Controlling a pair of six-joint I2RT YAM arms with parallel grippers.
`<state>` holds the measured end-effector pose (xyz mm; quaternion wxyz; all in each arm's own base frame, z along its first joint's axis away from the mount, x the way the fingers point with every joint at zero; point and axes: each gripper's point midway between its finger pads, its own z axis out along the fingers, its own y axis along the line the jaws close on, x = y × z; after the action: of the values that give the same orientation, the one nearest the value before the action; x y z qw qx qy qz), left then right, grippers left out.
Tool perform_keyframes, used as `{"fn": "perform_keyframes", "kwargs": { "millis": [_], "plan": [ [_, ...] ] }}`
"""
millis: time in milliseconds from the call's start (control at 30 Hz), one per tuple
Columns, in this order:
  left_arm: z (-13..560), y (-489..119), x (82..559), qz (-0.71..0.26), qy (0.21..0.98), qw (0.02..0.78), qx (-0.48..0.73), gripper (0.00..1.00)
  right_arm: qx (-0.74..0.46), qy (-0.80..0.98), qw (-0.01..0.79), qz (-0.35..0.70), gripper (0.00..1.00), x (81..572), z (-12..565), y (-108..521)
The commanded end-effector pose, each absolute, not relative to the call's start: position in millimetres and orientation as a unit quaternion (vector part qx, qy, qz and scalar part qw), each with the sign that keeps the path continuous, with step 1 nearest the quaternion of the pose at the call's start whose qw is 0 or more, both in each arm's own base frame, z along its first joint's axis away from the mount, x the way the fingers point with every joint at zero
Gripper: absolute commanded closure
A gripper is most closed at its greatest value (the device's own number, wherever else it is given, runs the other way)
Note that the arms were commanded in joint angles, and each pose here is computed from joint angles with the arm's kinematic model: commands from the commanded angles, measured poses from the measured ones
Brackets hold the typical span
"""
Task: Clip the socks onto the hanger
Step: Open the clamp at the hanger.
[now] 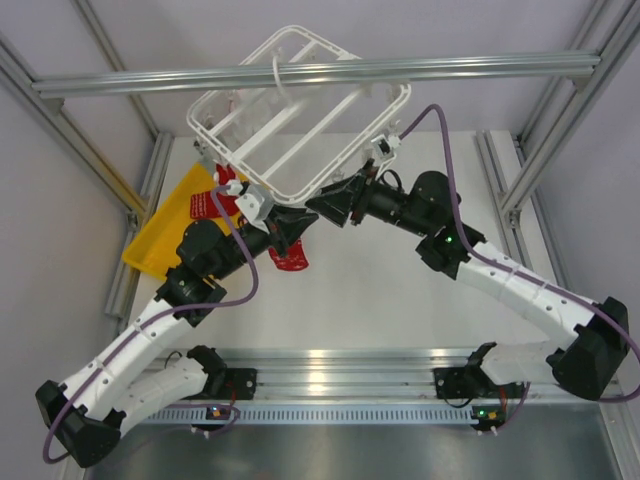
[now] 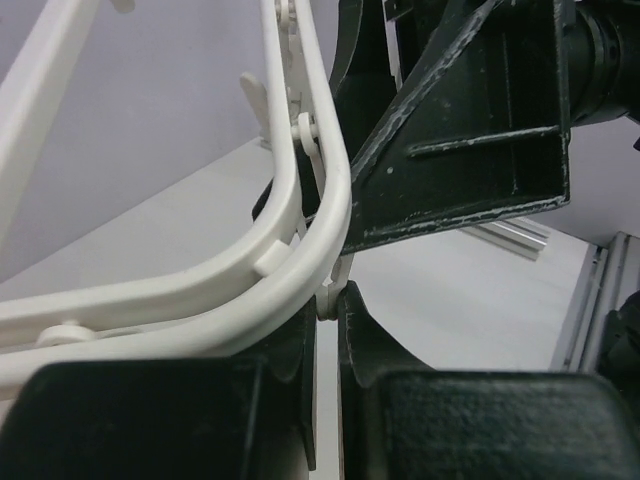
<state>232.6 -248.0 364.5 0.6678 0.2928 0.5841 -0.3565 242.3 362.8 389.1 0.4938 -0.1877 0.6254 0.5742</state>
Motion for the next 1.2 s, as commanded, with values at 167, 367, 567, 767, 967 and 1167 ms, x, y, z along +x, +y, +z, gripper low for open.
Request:
{"fn": "perform_keyframes", "kwargs": {
  "millis": [167,367,567,767,967,1167],
  "plan": [
    [375,-256,222,-0.411,0.59,0.639,0.273,1.0,-0.271,0.573,0.537,0.557,0.37,217,408,329],
    [374,-258,224,-0.436,0.602,0.619,0.253,1.0,-0.316,0.556,0.553,0.534,0.36,213,394,306],
    [374,-263,222,-0.463,0.603,0.599,0.252,1.0,-0.348,0.508,0.581,0.532,0.43,216,400,298],
    [372,-265,221,-0.473,0.603,0.59,0.254,1.0,-0.382,0.456,0.601,0.534,0.45,212,407,304],
    [373,-267,216,-0.486,0.595,0.583,0.264,1.0,-0.402,0.433,0.599,0.541,0.5,212,411,315],
    [373,-267,213,-0.489,0.593,0.582,0.267,1.0,-0.405,0.429,0.594,0.547,0.55,214,410,325]
  ]
}}
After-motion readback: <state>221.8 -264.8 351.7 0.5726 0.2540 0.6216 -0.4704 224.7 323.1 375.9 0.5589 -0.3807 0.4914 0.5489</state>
